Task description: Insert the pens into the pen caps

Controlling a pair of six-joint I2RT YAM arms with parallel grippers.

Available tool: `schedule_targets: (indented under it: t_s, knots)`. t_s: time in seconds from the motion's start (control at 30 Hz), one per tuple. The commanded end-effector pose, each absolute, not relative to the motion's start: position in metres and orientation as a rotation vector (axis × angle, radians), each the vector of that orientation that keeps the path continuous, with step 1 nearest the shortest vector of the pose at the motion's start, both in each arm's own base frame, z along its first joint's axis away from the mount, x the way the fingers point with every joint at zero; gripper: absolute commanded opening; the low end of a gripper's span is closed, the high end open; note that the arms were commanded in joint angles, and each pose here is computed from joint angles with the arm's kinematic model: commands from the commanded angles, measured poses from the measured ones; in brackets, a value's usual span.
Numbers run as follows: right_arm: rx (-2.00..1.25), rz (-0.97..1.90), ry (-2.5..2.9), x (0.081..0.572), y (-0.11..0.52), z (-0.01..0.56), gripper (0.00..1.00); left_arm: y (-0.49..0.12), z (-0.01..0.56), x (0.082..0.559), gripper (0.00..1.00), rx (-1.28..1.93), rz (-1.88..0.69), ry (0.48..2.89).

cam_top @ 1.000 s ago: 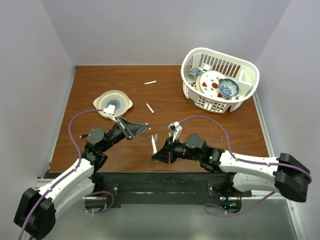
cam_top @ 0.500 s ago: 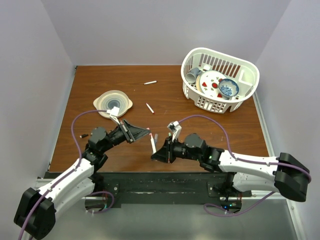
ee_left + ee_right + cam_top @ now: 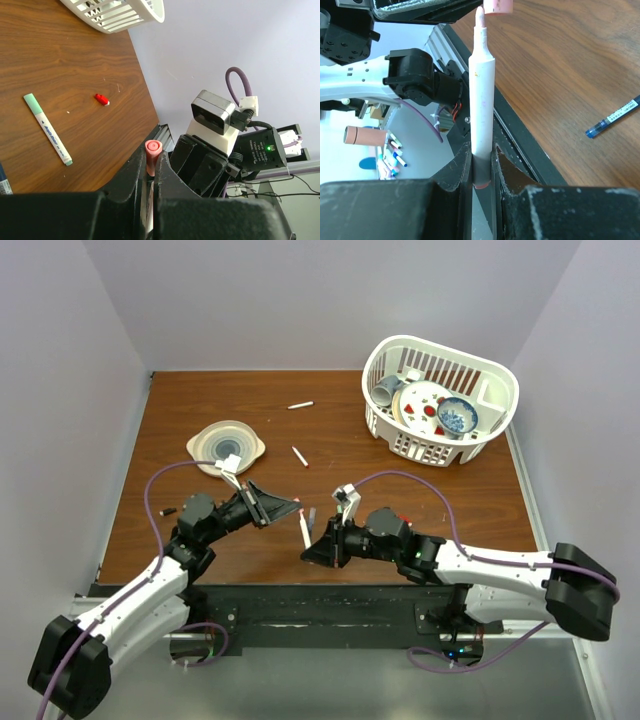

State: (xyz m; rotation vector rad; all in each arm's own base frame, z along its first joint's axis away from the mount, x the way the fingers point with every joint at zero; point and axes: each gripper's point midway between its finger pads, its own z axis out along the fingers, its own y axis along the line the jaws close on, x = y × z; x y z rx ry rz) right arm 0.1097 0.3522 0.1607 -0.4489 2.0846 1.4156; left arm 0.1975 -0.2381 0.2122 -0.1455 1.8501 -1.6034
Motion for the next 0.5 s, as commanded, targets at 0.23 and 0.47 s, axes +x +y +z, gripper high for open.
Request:
schedule_targets:
  t_s: [0.23, 0.47]
  knots:
    - [-0.434, 1.464, 2.016, 0.1130, 0.3644, 0.1829, 0.00, -0.2407, 0.2478, 0.2005, 0.00, -0.104, -1.618, 1.776]
    - [-0.423, 1.457, 2.015, 0.1138, 0.3626, 0.1834, 0.00, -0.2393, 0.2432, 0.2002, 0.00, -0.085, -1.580, 1.798]
